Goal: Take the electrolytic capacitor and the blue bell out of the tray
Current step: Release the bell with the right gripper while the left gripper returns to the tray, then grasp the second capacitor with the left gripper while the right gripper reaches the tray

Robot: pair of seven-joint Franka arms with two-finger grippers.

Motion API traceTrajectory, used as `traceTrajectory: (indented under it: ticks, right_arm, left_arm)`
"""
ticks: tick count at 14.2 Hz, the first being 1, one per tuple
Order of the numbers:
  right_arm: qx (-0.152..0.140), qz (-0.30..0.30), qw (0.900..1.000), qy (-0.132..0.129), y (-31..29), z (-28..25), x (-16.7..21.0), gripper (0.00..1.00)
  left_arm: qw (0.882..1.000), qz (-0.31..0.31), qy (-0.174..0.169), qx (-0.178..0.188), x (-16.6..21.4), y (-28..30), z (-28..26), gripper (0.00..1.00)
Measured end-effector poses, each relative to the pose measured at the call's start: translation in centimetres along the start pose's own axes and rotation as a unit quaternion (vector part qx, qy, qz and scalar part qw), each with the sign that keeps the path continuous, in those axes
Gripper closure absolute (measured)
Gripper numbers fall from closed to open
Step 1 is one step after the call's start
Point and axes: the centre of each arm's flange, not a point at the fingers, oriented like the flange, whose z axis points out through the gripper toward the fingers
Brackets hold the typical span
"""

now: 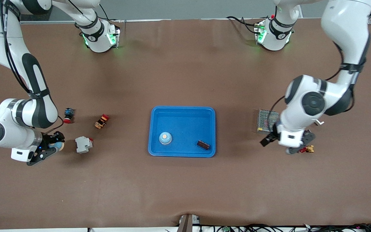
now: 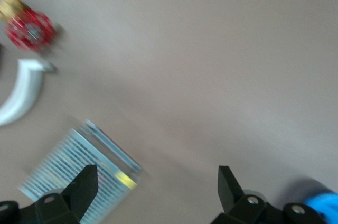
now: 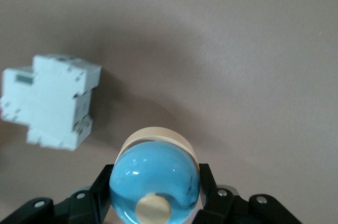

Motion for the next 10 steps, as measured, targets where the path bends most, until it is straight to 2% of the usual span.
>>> traceTrajectory:
  ticks: [6, 10]
  right_arm:
    - [-0.01, -0.002, 1.0, 0.014, 0.2, 3.2, 0.6, 0.32]
    - [-0.003, 0.007, 1.0, 0.012, 0.6, 4.7, 0.1, 0.32]
  left_arm:
    - [0.997, -0.074, -0.02, -0.024, -8.3, 9.5, 1.8, 0.0]
    - [0.991, -0.123, -0.034, -0.04, -11.1, 14.4, 4.0, 0.0]
